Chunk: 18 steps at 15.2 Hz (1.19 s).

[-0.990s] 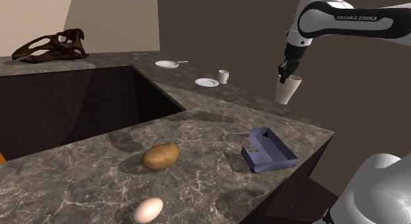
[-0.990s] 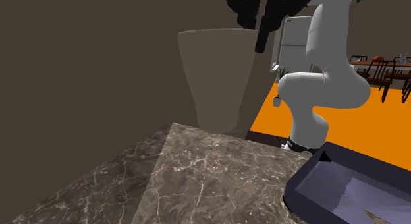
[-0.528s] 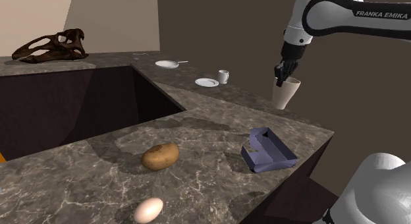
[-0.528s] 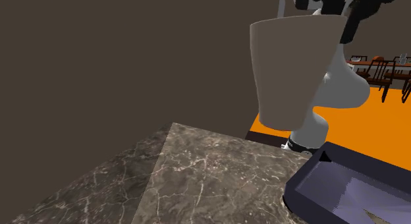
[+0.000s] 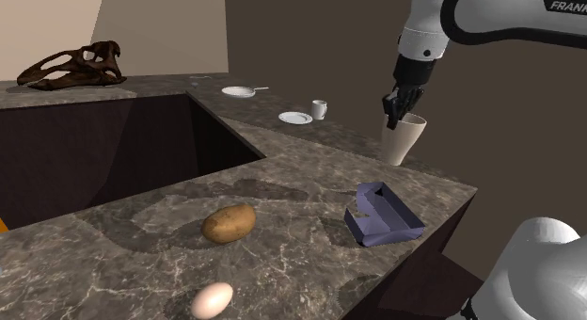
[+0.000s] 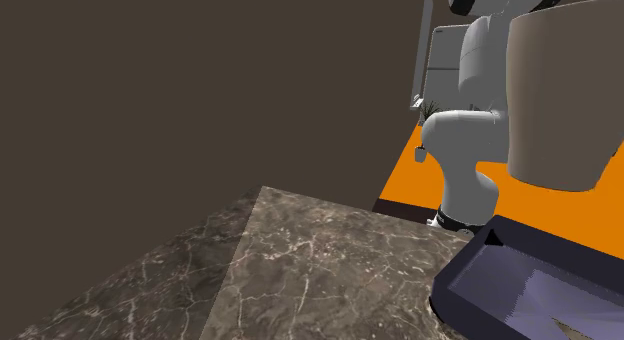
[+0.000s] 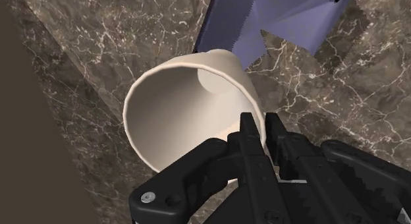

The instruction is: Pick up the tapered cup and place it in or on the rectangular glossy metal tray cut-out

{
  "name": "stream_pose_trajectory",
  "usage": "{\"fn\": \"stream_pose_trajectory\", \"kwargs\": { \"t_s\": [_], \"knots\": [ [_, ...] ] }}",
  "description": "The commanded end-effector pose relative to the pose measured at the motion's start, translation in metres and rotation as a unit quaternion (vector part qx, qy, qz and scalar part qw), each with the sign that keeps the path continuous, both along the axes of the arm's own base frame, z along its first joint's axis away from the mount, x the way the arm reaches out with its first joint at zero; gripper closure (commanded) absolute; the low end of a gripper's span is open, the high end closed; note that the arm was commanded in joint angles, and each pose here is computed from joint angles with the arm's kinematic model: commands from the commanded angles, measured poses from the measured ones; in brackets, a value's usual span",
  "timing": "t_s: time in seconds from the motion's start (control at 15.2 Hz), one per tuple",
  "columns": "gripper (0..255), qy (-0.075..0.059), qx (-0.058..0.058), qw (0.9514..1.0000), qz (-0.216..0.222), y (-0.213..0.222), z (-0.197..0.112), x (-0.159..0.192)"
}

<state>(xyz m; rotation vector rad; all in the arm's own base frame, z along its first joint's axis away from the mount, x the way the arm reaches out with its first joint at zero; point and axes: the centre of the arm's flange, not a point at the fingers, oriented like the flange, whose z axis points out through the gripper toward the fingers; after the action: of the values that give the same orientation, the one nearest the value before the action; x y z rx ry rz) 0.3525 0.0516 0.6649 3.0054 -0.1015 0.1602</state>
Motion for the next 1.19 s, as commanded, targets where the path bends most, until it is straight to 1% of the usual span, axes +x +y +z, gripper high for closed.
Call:
{"fn": "stream_pose_trajectory", "kwargs": {
  "t_s": [0.0,0.2,1.12],
  "knots": [
    [255,0.0,0.0,1.0,-0.001,0.023,0.004,-0.009],
    [255,0.0,0.0,1.0,-0.001,0.057,0.008,-0.02],
    [255,0.0,0.0,1.0,-0.001,0.057,-0.066,-0.02]
  ]
}}
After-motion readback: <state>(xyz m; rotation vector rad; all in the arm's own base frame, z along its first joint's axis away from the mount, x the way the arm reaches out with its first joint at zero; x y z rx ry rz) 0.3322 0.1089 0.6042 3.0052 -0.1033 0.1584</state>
